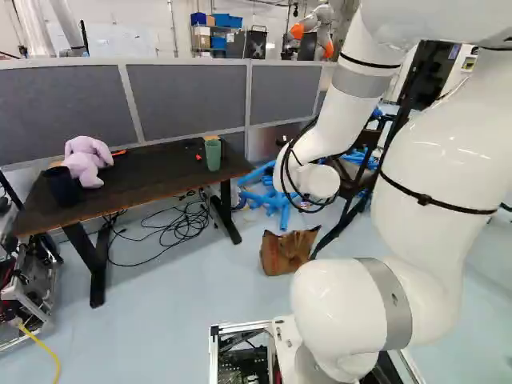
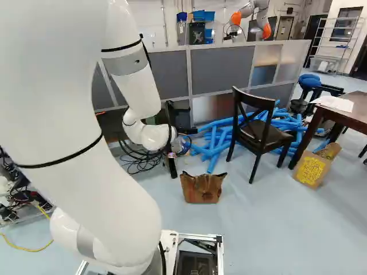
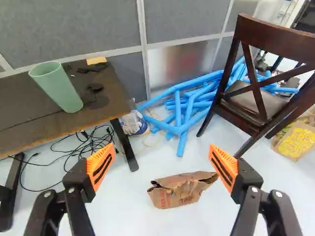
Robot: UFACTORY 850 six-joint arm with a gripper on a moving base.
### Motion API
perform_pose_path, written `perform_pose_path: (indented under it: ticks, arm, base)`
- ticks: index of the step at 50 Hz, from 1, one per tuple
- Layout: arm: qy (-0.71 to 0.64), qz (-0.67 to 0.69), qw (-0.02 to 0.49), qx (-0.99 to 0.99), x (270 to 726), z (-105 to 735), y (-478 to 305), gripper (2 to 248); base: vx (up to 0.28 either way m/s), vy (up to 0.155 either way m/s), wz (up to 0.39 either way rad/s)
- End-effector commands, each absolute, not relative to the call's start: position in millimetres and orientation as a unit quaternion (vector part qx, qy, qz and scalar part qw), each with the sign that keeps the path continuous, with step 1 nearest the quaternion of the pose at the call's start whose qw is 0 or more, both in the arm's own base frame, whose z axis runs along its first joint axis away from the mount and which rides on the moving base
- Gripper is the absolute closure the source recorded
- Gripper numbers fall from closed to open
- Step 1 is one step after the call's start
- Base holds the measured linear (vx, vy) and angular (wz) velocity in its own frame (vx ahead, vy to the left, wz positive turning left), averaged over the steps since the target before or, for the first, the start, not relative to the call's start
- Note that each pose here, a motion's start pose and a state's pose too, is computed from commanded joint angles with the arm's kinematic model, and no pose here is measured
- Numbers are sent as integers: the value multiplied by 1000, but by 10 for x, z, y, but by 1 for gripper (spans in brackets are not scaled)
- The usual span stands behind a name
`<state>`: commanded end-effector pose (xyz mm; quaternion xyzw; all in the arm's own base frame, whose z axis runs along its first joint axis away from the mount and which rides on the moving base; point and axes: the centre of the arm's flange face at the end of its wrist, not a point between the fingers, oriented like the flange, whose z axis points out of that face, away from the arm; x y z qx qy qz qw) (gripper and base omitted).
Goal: Pick up the bag on the ground and place it on the table
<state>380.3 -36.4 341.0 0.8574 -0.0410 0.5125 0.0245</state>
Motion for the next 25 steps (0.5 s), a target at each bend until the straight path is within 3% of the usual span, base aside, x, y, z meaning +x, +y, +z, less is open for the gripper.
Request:
perform_pose_path:
  ticks: [25]
  arm:
    - [-61,474,32,878,4247,3091,-574,3]
  base:
    - [0,0,0]
